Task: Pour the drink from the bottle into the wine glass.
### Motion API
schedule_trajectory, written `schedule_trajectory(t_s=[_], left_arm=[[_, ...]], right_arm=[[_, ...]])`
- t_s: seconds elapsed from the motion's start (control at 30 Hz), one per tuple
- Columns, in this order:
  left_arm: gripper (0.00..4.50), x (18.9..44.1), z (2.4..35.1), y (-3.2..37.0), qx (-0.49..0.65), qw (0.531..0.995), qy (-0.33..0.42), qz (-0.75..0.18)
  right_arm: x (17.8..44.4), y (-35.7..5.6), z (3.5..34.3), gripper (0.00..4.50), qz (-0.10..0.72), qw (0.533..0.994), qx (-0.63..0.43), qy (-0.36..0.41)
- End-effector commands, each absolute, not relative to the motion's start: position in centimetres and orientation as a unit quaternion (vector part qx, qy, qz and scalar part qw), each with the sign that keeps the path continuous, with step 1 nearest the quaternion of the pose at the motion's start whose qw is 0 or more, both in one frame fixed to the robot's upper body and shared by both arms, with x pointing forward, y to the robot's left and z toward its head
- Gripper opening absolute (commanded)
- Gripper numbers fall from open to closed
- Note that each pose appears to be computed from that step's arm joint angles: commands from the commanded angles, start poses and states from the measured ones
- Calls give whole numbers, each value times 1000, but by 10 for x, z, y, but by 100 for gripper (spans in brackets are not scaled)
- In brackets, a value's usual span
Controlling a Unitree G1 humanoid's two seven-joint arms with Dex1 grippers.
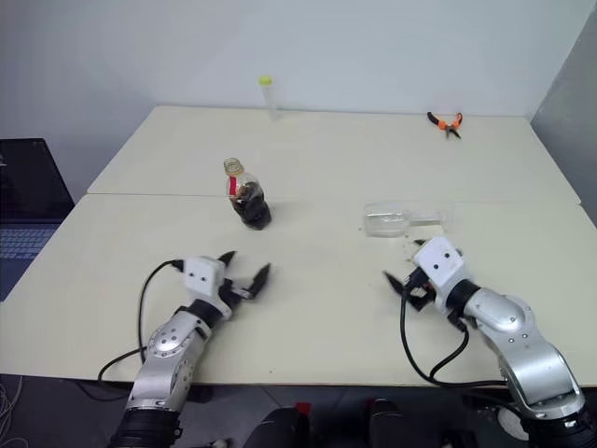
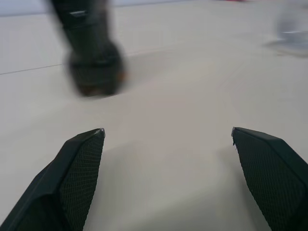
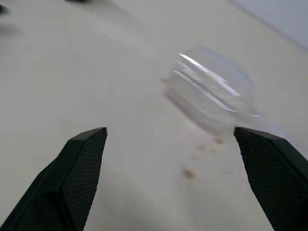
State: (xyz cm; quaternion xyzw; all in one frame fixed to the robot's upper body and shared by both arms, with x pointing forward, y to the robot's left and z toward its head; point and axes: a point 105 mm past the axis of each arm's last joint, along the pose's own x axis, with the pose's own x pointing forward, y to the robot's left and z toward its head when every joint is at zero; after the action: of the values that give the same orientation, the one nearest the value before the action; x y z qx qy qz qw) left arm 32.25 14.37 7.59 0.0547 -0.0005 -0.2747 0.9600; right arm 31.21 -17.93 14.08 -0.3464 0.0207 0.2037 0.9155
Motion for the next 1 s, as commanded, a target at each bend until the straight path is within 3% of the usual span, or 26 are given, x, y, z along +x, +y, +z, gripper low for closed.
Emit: schedule_trajectory(t_s=[0.03,0.33,0.67,0.83,0.93,1.0], left_arm=[[447,321,106,118,56,929,-29,-365],[447,323,135,99,126,842,-23,-524],[447,334,151,93,141,830,-51,-538],[447,337,152,91,138,831,-59,-536],[450,340,150,93,138,836,-63,-528],[450,341,148,94,138,837,-63,-526]], right_arm=[[331,-189,150,450,138,873,-467,-21],[380,-182,133,450,103,745,-656,-60],[420,-185,129,450,47,691,-718,-65],[426,-193,120,450,30,682,-729,-49],[427,-194,116,388,26,680,-731,-46],[427,-194,114,320,23,683,-729,-44]])
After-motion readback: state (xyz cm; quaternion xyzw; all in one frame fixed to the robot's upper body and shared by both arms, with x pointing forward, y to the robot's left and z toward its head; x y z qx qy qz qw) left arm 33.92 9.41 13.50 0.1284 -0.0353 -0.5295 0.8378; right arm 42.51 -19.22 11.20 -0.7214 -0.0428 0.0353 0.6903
